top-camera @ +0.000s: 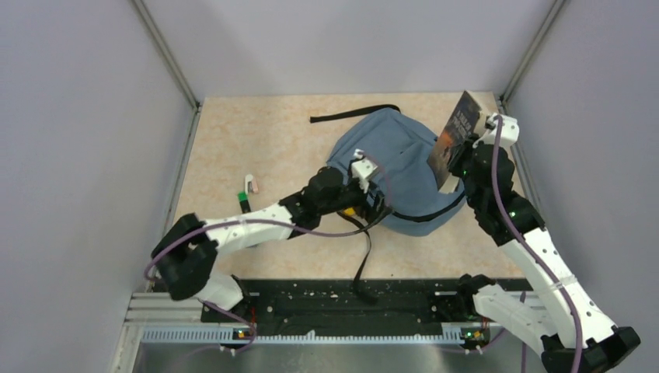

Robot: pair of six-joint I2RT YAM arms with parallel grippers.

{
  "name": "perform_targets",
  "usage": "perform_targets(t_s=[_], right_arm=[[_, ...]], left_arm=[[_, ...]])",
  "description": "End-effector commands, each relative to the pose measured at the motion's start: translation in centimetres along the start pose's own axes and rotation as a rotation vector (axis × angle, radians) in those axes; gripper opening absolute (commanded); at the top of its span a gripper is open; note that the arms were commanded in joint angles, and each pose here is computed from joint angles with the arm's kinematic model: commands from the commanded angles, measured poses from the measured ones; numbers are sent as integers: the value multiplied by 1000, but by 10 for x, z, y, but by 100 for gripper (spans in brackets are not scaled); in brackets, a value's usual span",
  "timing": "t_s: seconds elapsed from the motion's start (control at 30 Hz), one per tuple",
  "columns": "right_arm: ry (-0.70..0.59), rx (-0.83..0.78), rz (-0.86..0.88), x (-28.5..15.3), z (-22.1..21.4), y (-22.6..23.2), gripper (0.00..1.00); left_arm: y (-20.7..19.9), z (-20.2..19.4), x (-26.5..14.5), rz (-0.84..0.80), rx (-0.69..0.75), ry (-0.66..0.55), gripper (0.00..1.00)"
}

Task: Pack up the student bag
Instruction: Pick up the book from the center of the board, then place the book in the student bag.

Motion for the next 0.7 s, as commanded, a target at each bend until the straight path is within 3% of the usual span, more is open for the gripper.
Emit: perform_targets(t_s=[0.0,0.37,0.57,0.67], right_arm=[[-256,77,-83,-25,54,0,0],[-280,62,-175,-46,52,-24,0],[-271,58,-172,-52,51,-27,0],[-262,60,-158,-53,51,-26,0]], left_arm=[[-8,32,49,-63,96,-132,95],[-28,22,121,-226,104,-107,96],[-38,11,138,-215,160,-2,97],[-35,5,142,-136,177,34,97]])
Point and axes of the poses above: each gripper's point midway between its finger pads, its own x axis out along the fingers, its own y axis along the line the jaws close on, z = x × y, the point moved 10 cm from there along -x, back along the fingers, and after that the axes turned 15 degrees about x, right-handed, at the moved point
